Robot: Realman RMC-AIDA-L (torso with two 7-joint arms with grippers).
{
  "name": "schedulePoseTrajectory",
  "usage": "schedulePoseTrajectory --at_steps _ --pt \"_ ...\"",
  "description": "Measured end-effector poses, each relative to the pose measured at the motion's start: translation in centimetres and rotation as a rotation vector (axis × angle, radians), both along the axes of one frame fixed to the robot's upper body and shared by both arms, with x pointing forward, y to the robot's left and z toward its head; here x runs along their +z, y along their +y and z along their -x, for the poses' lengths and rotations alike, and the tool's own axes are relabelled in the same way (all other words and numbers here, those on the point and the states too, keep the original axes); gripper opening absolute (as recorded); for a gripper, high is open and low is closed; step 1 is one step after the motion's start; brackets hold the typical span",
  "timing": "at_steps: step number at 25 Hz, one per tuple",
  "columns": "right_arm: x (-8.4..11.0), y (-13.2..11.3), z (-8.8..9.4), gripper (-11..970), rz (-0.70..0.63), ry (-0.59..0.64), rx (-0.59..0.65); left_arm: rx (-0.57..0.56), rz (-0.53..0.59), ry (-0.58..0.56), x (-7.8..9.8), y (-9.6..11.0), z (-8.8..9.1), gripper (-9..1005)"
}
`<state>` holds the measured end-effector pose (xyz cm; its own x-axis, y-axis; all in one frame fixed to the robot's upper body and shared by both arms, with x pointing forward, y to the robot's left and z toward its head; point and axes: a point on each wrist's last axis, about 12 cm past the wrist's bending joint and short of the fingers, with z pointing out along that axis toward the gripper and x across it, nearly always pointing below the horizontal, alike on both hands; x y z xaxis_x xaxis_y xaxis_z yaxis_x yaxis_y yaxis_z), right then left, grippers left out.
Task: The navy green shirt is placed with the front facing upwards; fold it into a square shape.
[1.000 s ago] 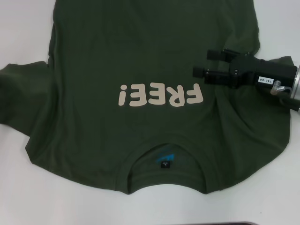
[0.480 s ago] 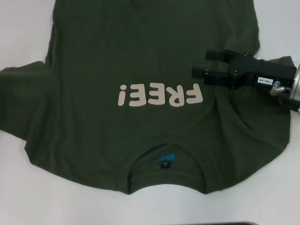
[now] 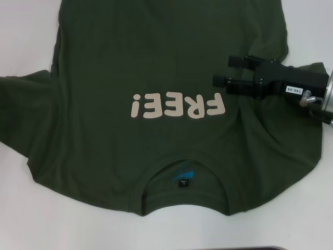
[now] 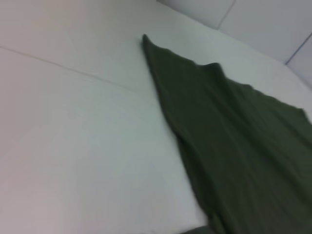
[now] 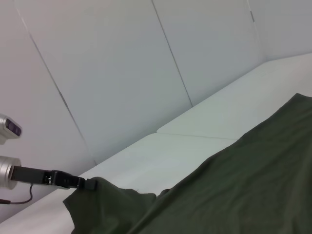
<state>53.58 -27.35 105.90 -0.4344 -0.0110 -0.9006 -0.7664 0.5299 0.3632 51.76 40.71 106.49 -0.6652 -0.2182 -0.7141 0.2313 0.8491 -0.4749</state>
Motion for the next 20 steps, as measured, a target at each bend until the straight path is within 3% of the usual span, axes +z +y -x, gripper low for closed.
schedulePoseTrajectory --at_steps 7,20 --pt "0.0 0.0 0.0 928 0.002 -0.001 0.003 -0.046 0.104 0.006 1.1 -1.4 0.0 47" --pt "-0.3 0.3 0.3 928 -0.002 0.004 0.013 -0.194 0.265 0.035 2.3 -6.7 -2.1 52"
